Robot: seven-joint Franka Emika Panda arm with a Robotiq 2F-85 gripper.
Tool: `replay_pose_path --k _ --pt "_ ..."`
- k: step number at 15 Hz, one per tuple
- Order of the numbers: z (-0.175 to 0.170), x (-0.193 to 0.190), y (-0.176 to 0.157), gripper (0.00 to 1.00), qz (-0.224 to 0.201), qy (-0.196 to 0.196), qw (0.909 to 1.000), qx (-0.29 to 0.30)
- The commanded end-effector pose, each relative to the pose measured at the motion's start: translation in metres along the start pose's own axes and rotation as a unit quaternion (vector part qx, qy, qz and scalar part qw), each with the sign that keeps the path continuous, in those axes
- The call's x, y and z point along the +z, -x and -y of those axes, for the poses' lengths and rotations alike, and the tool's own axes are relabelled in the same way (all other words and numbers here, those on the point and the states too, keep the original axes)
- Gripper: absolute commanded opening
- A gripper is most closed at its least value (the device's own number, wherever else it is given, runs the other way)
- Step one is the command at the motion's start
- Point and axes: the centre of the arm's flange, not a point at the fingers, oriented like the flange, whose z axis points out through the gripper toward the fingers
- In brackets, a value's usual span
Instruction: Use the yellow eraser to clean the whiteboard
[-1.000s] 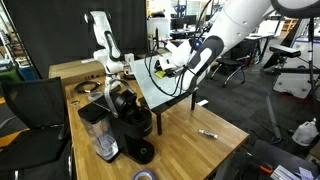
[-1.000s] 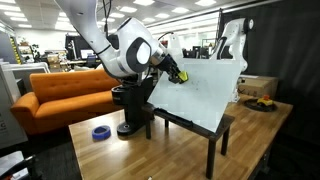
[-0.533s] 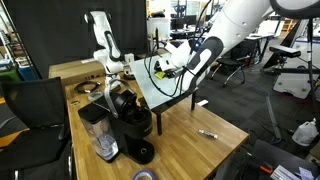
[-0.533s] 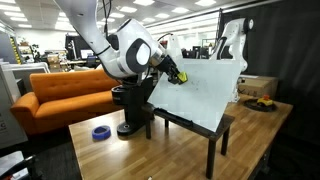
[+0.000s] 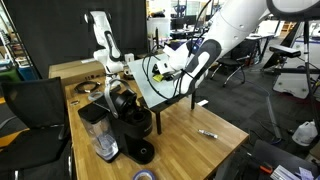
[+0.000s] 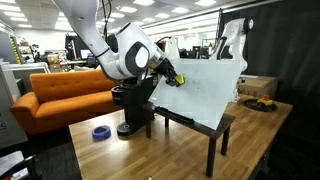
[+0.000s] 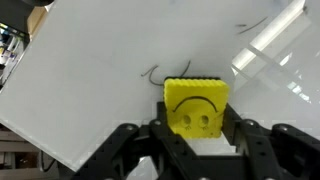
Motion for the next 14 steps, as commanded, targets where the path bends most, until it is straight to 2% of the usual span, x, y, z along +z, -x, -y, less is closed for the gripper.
replay_pose_path --k 1,3,9,14 --pt "0.038 0.007 -0.043 0.29 -0.001 0.006 0.9999 -0.014" --pt "0.038 0.005 -0.045 0.29 -0.002 0.006 0.9999 -0.015" --pt "0.045 -0.004 -0.05 0.29 -0.011 -0.043 0.9986 -0.028" --pt "0.055 -0.006 -0.046 0.29 -0.008 -0.059 0.9978 -0.029"
